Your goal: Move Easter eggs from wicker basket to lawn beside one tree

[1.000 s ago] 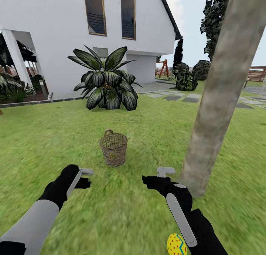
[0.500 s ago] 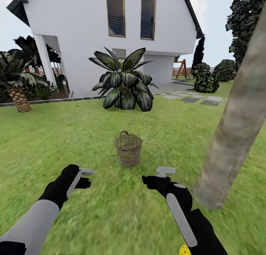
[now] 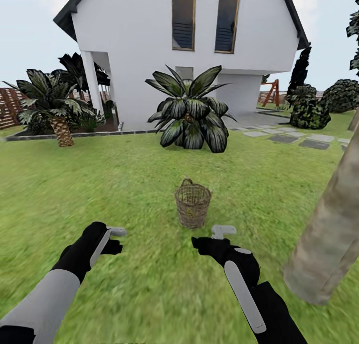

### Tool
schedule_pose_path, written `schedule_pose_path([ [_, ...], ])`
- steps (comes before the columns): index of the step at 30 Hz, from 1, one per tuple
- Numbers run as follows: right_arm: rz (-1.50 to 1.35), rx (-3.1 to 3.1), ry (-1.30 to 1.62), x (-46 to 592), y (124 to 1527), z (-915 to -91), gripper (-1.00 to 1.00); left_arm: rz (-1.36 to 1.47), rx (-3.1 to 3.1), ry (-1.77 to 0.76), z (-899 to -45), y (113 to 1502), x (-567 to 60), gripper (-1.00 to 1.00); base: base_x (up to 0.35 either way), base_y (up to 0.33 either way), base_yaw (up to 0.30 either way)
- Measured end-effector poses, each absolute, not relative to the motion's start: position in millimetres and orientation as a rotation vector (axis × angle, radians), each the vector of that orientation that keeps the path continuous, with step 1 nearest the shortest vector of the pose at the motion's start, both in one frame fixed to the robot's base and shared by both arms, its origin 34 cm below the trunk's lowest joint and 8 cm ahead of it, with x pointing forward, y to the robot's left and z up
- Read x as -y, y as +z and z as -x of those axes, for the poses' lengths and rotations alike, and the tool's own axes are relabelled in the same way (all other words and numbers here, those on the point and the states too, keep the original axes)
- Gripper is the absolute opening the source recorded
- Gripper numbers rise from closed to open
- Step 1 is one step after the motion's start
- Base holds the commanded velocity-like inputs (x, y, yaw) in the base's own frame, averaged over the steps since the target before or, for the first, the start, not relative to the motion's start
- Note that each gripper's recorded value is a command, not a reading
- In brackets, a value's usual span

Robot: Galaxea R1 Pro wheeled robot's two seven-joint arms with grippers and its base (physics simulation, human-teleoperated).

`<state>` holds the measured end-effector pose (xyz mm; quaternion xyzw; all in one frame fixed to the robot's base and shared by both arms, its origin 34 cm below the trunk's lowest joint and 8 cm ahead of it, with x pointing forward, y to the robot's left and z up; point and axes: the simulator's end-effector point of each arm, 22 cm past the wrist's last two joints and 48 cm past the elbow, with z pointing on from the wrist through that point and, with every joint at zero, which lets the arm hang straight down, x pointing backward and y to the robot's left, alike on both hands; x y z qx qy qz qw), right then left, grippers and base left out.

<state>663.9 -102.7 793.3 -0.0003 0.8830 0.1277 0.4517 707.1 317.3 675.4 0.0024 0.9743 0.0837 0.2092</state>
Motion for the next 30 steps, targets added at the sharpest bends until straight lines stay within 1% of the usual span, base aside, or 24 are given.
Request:
schedule_pose_path([
  [27,0.001,-2.183,0.316,102.5,817.6,-666.6,1.0,-0.005,-2.707,0.234,-710.5,701.2,-318.8,1.0,0.0,0.0,0.285],
  [30,0.002,-2.182,0.316,102.4,817.8,-666.6,1.0,-0.005,-2.706,0.236,-710.6,701.7,-319.5,1.0,0.094,0.0,0.285],
])
